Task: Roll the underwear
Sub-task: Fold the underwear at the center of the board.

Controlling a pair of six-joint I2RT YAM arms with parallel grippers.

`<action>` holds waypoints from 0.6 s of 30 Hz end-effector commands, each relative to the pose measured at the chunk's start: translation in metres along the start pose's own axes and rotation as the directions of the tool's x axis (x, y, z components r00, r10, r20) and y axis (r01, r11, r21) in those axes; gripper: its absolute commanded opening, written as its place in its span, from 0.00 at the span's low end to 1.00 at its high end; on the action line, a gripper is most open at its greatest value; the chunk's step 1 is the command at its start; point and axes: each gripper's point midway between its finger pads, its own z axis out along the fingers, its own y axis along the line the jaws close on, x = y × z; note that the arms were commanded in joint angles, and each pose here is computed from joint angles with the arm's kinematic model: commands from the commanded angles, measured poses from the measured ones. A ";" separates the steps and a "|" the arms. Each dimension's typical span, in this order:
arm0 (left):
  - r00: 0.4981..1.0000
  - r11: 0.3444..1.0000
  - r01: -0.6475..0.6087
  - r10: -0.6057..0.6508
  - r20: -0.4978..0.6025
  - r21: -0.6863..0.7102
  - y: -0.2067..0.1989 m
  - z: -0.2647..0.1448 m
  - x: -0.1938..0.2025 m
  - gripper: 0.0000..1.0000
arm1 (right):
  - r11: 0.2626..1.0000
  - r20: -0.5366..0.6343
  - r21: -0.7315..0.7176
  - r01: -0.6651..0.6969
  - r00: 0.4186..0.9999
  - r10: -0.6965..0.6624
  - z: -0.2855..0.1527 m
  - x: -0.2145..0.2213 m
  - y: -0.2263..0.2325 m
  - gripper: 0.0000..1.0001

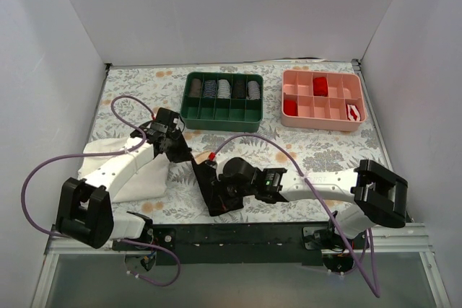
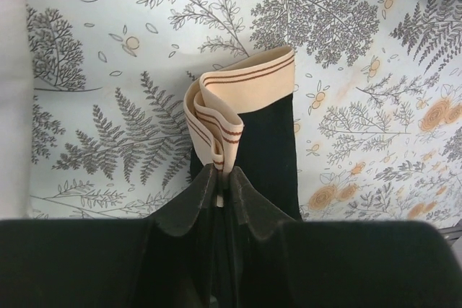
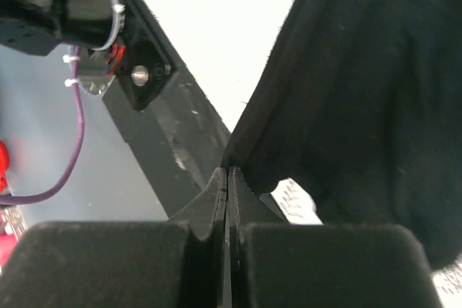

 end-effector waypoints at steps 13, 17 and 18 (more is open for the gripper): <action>0.996 0.983 -0.089 0.090 0.002 0.162 -0.075 0.013 -0.017 0.10 | 0.971 0.181 0.042 -0.237 0.957 0.226 -0.027 -0.001 -0.048 0.01; 0.988 0.968 -0.145 0.152 -0.018 0.207 -0.096 0.020 -0.008 0.11 | 0.953 0.204 0.076 -0.292 0.940 0.272 -0.033 0.004 -0.059 0.01; 0.985 0.963 -0.162 0.173 -0.029 0.215 -0.102 0.022 -0.002 0.12 | 0.950 0.204 0.077 -0.302 0.938 0.281 -0.033 0.006 -0.059 0.01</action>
